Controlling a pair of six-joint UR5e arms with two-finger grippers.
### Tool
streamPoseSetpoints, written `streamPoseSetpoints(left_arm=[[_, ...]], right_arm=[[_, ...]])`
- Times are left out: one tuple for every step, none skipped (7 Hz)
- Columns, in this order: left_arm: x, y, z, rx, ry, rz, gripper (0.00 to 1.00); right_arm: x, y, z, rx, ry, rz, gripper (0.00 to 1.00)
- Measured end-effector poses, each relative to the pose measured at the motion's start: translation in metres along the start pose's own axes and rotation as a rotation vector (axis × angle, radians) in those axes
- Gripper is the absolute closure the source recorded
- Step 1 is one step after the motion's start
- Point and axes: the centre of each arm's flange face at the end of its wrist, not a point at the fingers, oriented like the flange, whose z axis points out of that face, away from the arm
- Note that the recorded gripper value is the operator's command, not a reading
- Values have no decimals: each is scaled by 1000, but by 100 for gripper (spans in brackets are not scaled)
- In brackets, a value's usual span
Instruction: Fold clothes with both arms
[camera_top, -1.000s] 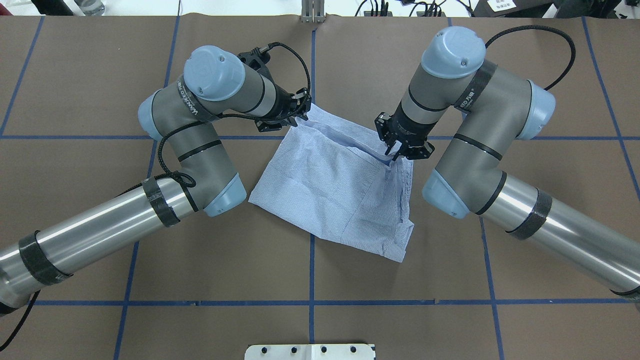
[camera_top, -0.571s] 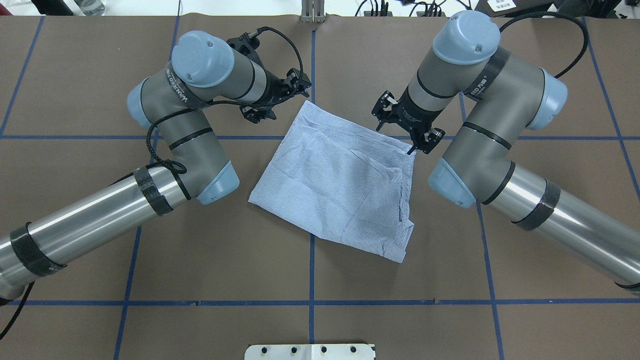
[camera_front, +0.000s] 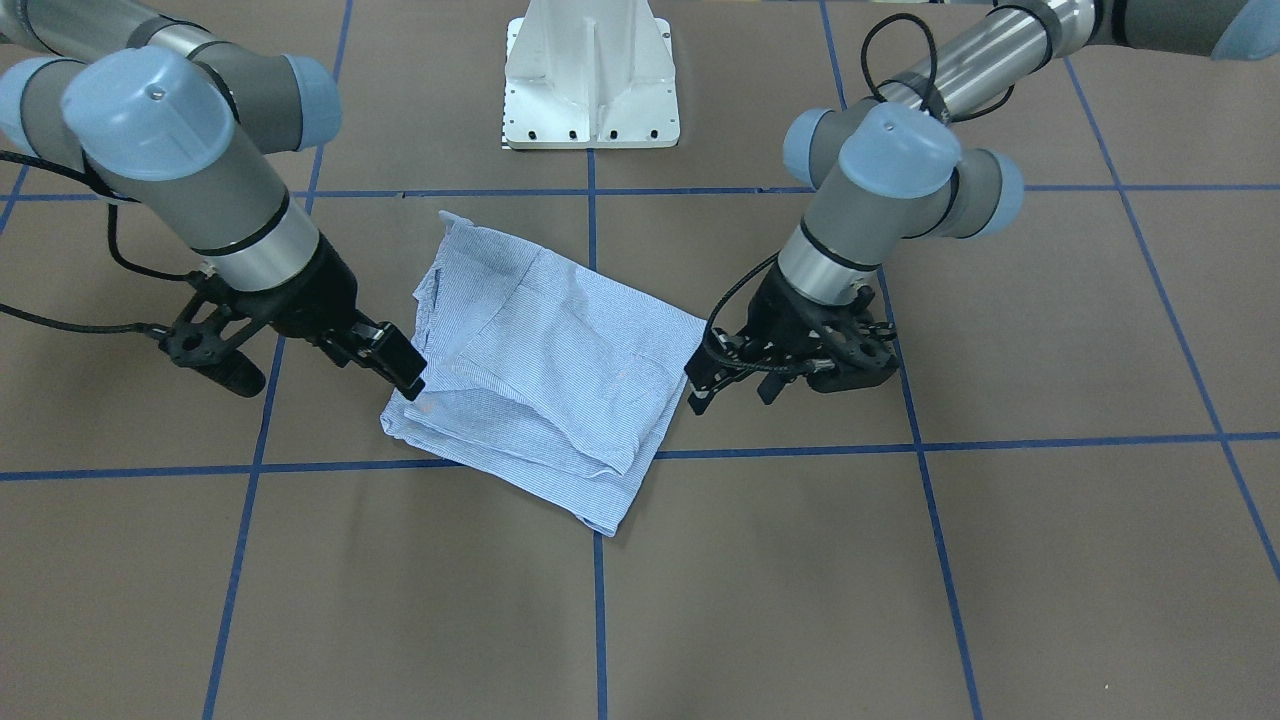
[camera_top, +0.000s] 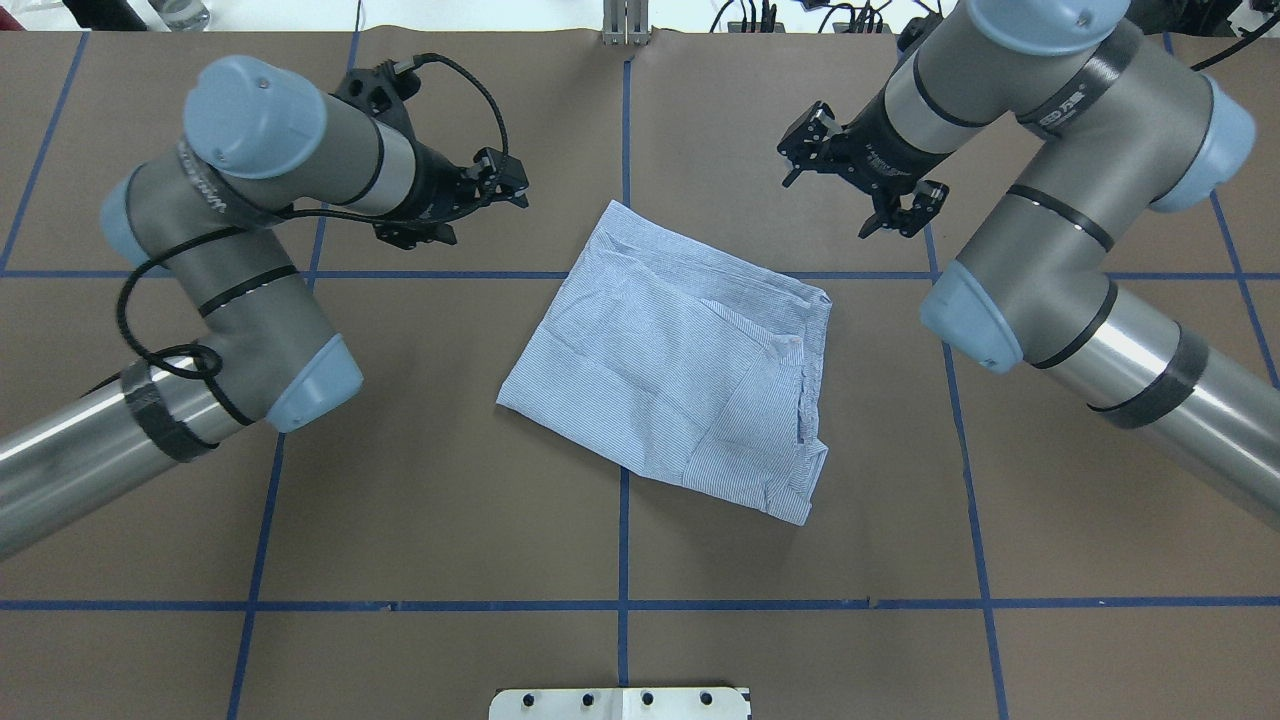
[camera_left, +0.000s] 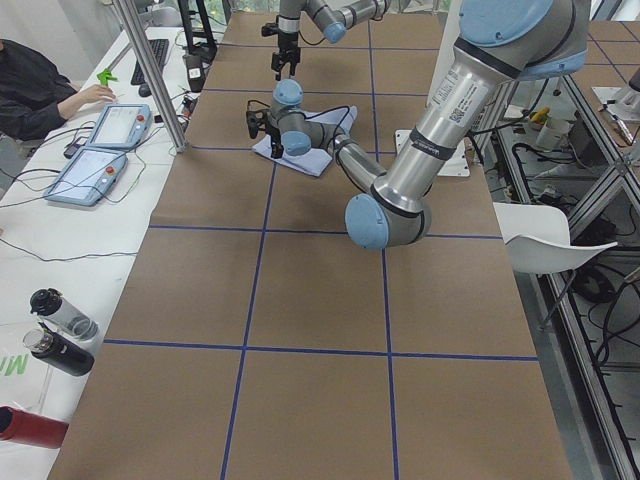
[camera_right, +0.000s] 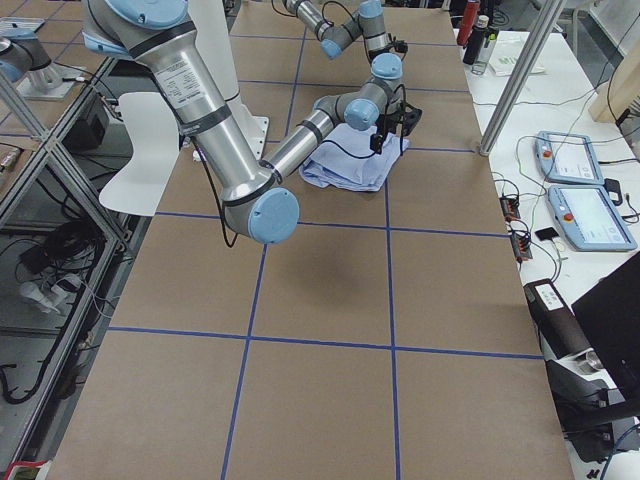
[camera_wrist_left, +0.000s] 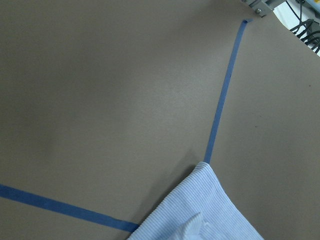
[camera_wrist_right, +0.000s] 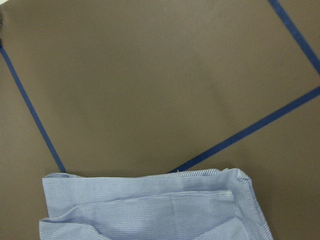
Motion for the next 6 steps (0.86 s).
streamPoseSetpoints(left_arm=[[-14, -8, -33, 17, -58, 84, 1], [-34, -21, -66, 38, -111, 177, 1], [-64, -38, -95, 60, -156, 269, 1], [-99, -55, -118, 75, -200, 355, 1], [-138, -77, -141, 78, -240, 431, 1], [-183, -105, -171, 66, -271, 514, 1]], right_arm=[[18, -20, -21, 26, 51, -91, 0], [43, -43, -44, 42, 109, -200, 0], [79, -71, -65, 48, 163, -322, 0], [119, -102, -82, 44, 209, -431, 0], [162, -130, -96, 29, 251, -522, 0], [202, -152, -106, 11, 280, -580, 0]])
